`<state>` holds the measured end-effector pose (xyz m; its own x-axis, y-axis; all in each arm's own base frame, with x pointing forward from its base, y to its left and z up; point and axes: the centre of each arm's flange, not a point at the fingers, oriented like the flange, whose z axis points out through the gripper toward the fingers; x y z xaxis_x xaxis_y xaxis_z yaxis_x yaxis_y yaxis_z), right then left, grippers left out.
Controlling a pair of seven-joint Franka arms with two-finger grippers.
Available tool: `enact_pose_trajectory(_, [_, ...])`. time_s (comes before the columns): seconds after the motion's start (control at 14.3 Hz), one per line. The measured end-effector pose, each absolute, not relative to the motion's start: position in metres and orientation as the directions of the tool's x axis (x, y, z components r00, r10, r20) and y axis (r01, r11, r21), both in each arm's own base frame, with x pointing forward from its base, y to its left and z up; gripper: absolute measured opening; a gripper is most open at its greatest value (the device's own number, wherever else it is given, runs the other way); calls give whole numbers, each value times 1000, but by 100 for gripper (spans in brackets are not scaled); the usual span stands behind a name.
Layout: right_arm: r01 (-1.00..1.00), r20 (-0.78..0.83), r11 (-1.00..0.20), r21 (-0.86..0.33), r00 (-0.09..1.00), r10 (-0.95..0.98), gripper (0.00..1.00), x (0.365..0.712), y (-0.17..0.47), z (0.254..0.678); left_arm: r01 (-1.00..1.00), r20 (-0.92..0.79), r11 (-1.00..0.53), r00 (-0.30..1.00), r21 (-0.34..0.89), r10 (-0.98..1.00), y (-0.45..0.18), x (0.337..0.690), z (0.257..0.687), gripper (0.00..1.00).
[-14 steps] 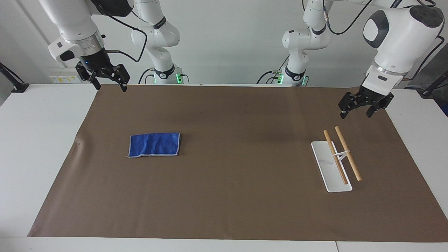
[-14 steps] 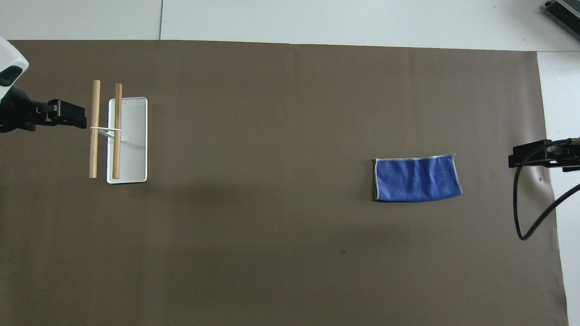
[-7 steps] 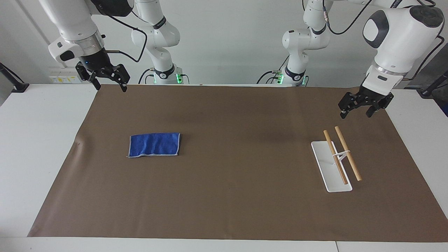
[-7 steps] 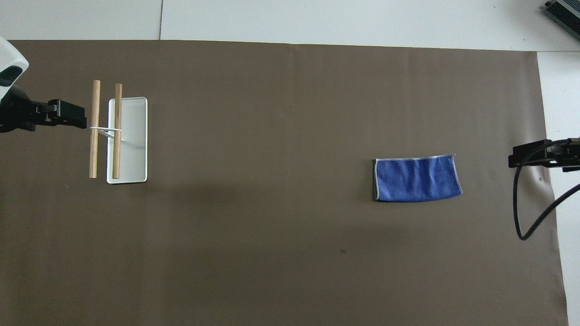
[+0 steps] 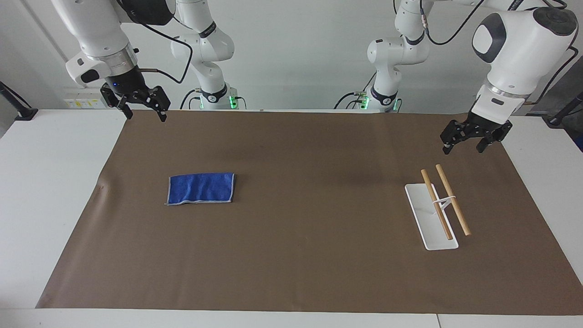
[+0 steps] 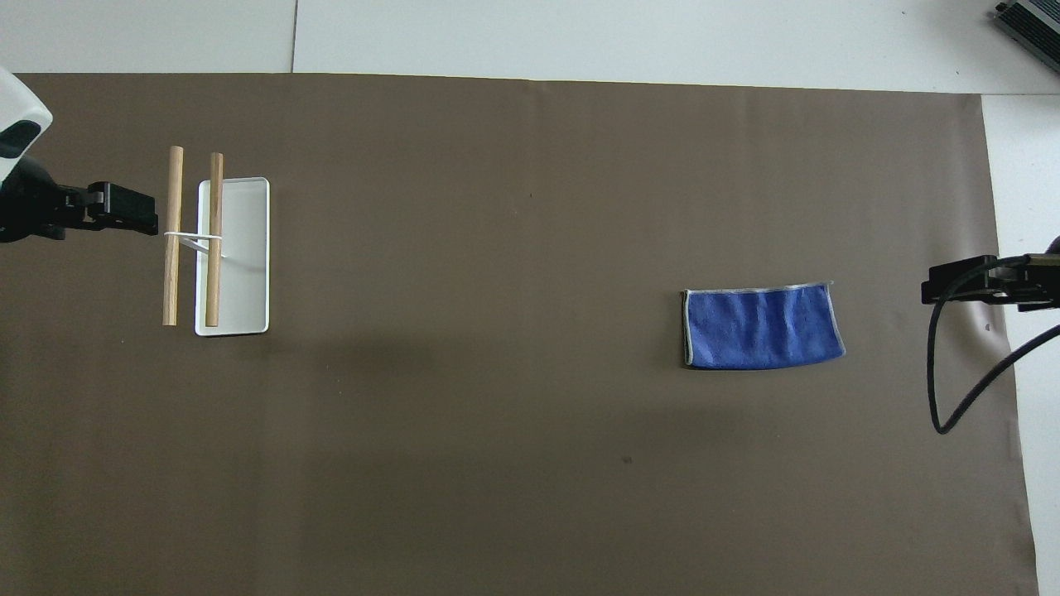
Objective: Right arm passes towel to left arm to hang
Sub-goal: 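Reach the right gripper down to the blue towel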
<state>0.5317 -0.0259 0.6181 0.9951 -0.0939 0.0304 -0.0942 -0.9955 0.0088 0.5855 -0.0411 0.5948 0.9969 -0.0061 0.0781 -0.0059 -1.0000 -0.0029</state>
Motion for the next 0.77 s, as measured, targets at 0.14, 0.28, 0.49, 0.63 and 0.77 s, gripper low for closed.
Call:
enact_pose_trajectory(0.14, [-82, 58, -997, 5, 995, -81, 100, 534, -20, 600, -6, 78, -1000, 997, -3, -6, -41, 586, 595, 100])
enact_pose_trajectory(0.28, [-66, 84, -998, 3, 994, -65, 100, 537, -12, 571, -6, 78, -1000, 997, -3, -6, -41, 586, 595, 100])
enact_pose_trajectory(0.49, [-41, 105, -999, 3, 994, -40, 100, 544, 2, 518, -6, 78, -1000, 997, -3, -6, -41, 586, 595, 100])
enact_pose_trajectory(0.63, [-24, 105, -1000, 7, 994, -23, 100, 552, 11, 481, -6, 78, -1000, 997, -3, -6, -41, 586, 595, 100])
enact_pose_trajectory(0.77, [-20, 96, -1000, 11, 995, -19, 100, 559, 14, 446, -6, 78, -1000, 997, -3, -6, -41, 586, 595, 100])
